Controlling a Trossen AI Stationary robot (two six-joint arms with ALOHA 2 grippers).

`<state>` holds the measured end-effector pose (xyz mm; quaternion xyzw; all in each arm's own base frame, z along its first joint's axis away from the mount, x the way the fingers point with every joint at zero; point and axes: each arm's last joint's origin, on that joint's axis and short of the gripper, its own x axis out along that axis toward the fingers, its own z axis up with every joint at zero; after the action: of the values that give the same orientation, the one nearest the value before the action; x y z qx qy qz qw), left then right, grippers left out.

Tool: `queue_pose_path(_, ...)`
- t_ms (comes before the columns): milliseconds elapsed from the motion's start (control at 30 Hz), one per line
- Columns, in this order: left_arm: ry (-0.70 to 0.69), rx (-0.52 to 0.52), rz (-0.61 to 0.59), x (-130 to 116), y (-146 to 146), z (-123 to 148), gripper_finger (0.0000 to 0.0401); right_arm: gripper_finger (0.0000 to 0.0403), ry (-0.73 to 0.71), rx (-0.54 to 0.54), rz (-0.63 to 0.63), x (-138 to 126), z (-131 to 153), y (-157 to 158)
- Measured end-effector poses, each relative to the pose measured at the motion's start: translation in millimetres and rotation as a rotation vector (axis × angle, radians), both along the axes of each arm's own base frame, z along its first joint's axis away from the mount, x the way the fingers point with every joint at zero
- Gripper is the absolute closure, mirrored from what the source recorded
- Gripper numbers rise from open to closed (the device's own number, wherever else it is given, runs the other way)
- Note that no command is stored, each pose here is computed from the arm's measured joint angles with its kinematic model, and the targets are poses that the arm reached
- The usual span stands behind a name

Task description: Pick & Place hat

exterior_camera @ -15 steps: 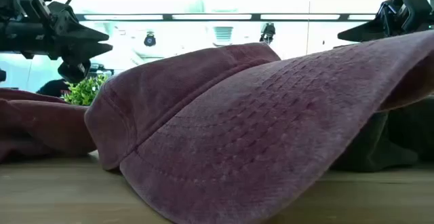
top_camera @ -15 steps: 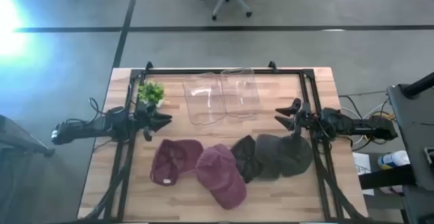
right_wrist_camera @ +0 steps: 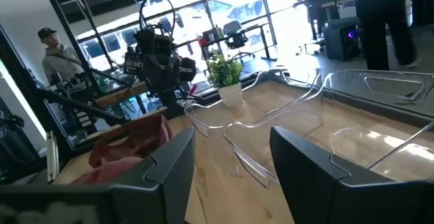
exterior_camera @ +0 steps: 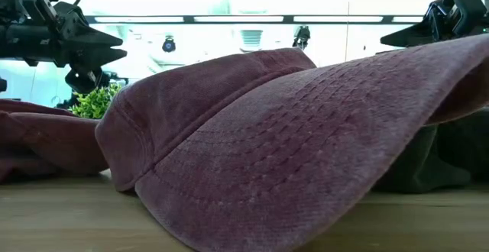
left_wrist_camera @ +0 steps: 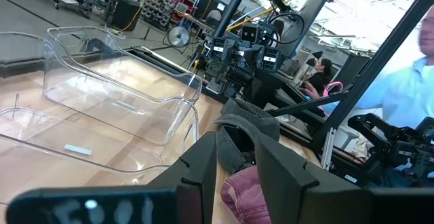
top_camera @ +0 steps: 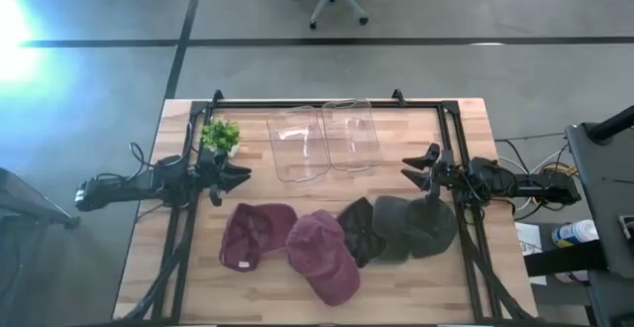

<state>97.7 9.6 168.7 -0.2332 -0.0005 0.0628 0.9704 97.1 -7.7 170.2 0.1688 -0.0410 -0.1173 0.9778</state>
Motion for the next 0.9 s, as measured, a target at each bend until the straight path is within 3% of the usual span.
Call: queue_pose_path(900,0.000,0.000,0.000,0.0,0.0,0.0,0.0305,0.0216,-0.015,0.024,-0.013,-0.1,0.8,-0.4)
